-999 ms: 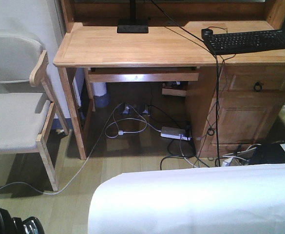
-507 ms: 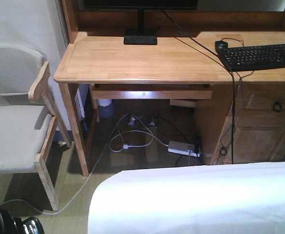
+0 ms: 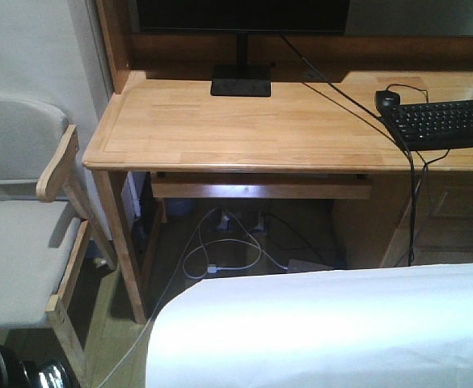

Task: Grab stapler and paper to desk for stapling
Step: 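Drive the base to the wooden desk holding stapler and paper, then approach the desk surface in front of the black monitor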

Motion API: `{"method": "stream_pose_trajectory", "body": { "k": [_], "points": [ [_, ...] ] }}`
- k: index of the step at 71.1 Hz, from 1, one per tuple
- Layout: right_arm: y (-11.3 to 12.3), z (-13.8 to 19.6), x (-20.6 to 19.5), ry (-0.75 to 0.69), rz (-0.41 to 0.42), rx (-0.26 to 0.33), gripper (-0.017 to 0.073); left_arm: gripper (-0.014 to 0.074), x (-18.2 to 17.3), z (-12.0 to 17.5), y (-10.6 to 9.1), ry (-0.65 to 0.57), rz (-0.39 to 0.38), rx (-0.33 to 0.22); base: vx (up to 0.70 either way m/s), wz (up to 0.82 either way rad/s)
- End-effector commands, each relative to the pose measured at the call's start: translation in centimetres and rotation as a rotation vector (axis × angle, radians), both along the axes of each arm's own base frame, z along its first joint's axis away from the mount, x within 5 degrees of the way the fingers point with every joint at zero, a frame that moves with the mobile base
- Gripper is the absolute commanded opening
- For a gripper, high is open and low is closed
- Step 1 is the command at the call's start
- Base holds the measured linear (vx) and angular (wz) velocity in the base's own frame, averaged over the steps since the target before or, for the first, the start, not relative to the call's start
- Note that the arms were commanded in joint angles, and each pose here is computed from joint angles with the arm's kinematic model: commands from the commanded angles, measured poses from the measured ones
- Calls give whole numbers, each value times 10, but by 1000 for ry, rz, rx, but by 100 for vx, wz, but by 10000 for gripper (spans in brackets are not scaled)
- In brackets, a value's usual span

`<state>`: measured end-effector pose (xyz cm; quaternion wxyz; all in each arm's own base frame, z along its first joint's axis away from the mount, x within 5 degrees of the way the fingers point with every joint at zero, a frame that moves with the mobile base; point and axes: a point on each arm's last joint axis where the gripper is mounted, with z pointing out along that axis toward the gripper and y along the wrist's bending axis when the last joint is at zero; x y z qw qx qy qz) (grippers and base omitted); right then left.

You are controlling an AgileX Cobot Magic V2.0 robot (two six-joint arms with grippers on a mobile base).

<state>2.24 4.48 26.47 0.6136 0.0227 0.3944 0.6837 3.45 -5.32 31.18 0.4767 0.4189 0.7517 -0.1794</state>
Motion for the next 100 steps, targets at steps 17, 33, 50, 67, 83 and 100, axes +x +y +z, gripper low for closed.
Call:
{"method": "stream_pose_trajectory", "body": {
  "k": [17, 33, 50, 67, 83, 100],
  "points": [
    [-1, 1, -1, -21, 7, 21, -8, -6, 4, 17, -2, -62, 31, -103, 19, -7],
    [-1, 1, -1, -21, 7, 21, -8, -6, 4, 17, -2, -62, 31, -103, 17, -6],
    [-1, 1, -1, -21, 7, 21, -8, -6, 4, 17, -2, -62, 31, -103, 17, -6],
    [-1, 1, -1, -21, 7, 21, -8, -6, 4, 17, -2, -62, 31, -103, 16, -4],
    [-1, 1, -1, -21, 7, 21, -8, -6, 4, 17, -2, -62, 31, -103, 15, 0],
    [-1, 1, -1, -21, 7, 21, -8, -6, 4, 17, -2, -62, 31, -103, 15, 2]
  ]
}}
